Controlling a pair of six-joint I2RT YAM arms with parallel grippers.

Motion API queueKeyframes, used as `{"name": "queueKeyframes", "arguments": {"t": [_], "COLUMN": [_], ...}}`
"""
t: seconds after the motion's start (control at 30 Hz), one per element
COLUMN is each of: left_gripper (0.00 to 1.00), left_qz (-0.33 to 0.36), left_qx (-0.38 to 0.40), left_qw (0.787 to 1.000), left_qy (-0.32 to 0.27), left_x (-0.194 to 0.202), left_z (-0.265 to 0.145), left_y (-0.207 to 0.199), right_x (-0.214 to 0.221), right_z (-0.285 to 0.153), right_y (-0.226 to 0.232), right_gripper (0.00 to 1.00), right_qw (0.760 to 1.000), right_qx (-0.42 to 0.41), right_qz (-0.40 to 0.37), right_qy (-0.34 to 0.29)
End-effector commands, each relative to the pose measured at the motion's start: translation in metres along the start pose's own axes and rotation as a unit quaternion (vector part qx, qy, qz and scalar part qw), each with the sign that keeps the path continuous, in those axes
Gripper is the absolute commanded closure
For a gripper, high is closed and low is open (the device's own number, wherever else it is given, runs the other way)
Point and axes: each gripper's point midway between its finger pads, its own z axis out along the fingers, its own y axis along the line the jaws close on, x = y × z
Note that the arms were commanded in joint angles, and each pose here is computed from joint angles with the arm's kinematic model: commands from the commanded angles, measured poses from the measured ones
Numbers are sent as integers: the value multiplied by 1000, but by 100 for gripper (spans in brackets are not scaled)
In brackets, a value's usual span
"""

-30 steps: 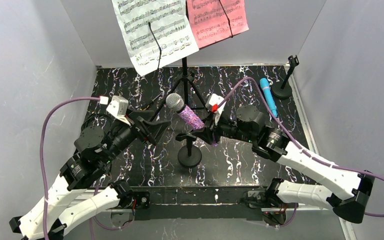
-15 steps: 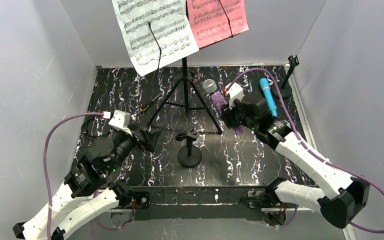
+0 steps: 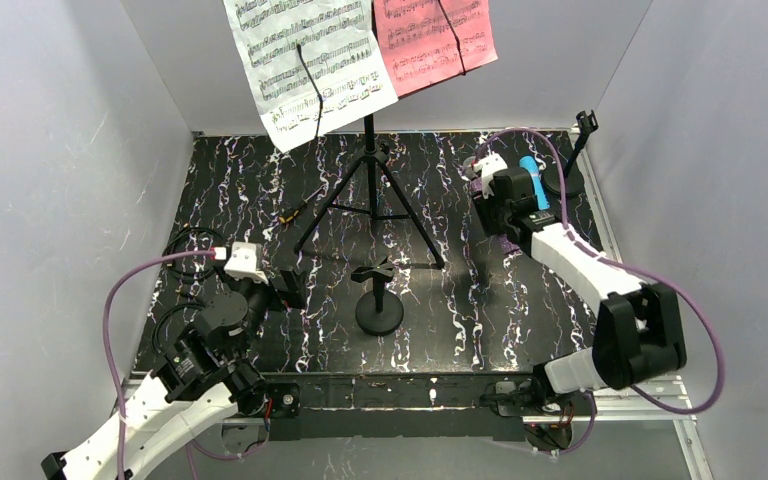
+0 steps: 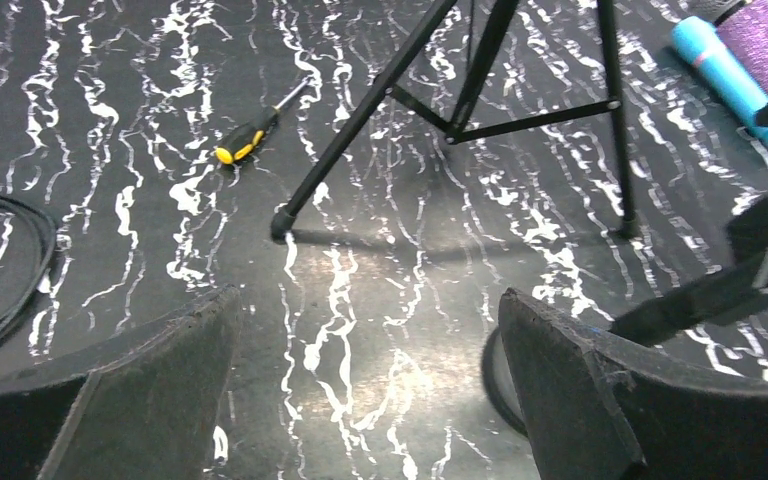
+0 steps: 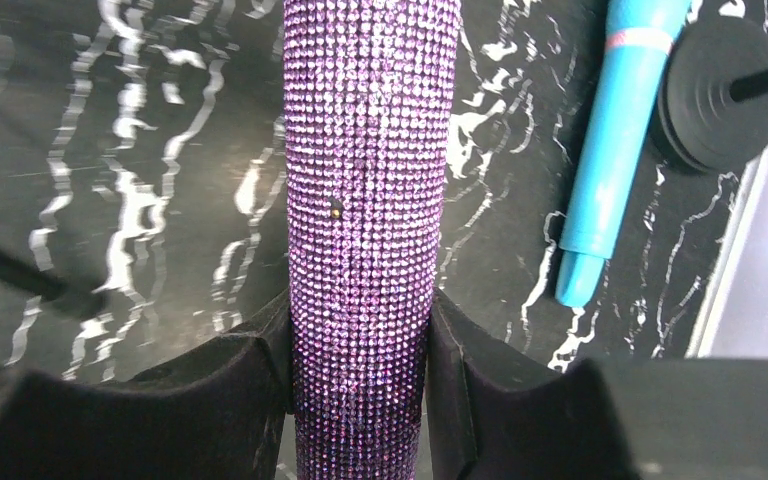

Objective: Pack up the instrument practice props

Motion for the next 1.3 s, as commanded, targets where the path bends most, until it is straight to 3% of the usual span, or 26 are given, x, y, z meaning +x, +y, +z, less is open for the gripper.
{"name": "queueKeyframes", "arguments": {"t": [0.0, 0.3, 0.7, 1.27], "left_gripper": [2, 2, 2, 2], "left_qz": [44, 97, 104, 106], "left_qx": [-43, -79, -87, -81], "left_qw": [998, 992, 991, 991], "left_qy": [-26, -24, -11, -9], "left_x": [-5, 3, 6, 7], "left_z": [7, 23, 27, 27], "left_y": [17, 28, 29, 28], "right_x": [-29, -12, 0, 6], "right_z": [19, 76, 126, 140], "right_y": [-47, -93, -123, -138], "right_gripper": [98, 97, 91, 62], "right_qw": [996, 985, 974, 966], "right_qx": [87, 171, 223, 249], "right_qz": [-2, -1, -18, -34], "right_qy": [-35, 5, 38, 53]}}
